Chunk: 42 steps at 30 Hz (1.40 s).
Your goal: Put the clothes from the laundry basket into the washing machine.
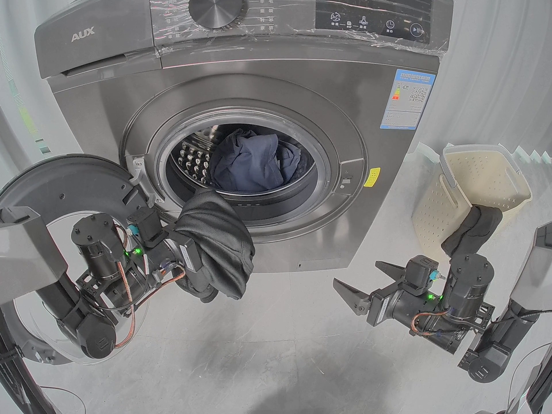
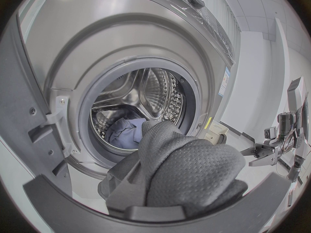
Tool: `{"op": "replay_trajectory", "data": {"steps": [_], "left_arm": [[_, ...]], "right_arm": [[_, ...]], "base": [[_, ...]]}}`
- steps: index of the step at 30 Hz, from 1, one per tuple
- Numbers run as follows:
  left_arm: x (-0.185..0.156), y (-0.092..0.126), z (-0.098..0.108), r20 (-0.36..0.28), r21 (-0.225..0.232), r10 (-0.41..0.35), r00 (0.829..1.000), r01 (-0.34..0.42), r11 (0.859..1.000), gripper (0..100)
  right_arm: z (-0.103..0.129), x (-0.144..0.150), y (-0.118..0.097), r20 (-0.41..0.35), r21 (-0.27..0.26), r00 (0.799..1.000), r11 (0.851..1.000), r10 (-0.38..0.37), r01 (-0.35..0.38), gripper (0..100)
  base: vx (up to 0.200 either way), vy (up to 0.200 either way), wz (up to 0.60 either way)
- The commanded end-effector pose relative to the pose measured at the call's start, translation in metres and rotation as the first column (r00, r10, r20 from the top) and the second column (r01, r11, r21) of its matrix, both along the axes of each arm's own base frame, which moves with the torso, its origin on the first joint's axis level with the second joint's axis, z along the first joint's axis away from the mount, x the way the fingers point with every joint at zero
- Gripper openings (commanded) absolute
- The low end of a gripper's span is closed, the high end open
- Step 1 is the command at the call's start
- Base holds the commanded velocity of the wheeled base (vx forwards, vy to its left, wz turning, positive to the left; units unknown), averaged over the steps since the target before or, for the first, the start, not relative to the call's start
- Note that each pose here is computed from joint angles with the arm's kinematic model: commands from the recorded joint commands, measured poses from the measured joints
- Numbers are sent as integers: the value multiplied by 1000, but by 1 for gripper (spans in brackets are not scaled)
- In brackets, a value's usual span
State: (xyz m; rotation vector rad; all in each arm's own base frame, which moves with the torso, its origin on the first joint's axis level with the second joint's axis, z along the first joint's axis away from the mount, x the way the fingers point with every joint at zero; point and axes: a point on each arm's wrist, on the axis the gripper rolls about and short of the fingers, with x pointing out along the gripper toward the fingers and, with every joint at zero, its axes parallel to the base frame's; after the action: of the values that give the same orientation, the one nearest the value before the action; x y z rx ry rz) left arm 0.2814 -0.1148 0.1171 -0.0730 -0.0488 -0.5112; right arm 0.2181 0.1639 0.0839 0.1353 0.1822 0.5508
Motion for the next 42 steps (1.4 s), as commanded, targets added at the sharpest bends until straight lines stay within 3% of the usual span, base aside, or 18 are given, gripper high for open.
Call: {"op": "replay_trajectory", "data": {"steps": [1,10,14,32,42], "left_arm": [[-1,-1,-4,-14,6,-6,1000,6,1000,0],[-6,-3,-2,-9,14,-16,1000,16,1000,0],[-13,-6,-11,-22,78,-30,999,32,996,0],[-5,-15,-23,-47,93,-48,998,52,994,0],[-7,-18,-23,-47,93,-59,997,63,994,0]], "right_arm": [[1,-1,1,4,5,1000,1000,4,-4,100],[1,-2,1,-2,6,1000,1000,7,-7,100],[-1,-2,2,-6,4,1000,1000,8,-8,100],[-1,-8,8,-10,10,999,999,35,-35,100],[-1,-9,9,-11,9,999,999,39,-39,100]], "base": [[0,0,0],[0,0,0],[0,0,0],[167,0,0],[0,0,0]]}}
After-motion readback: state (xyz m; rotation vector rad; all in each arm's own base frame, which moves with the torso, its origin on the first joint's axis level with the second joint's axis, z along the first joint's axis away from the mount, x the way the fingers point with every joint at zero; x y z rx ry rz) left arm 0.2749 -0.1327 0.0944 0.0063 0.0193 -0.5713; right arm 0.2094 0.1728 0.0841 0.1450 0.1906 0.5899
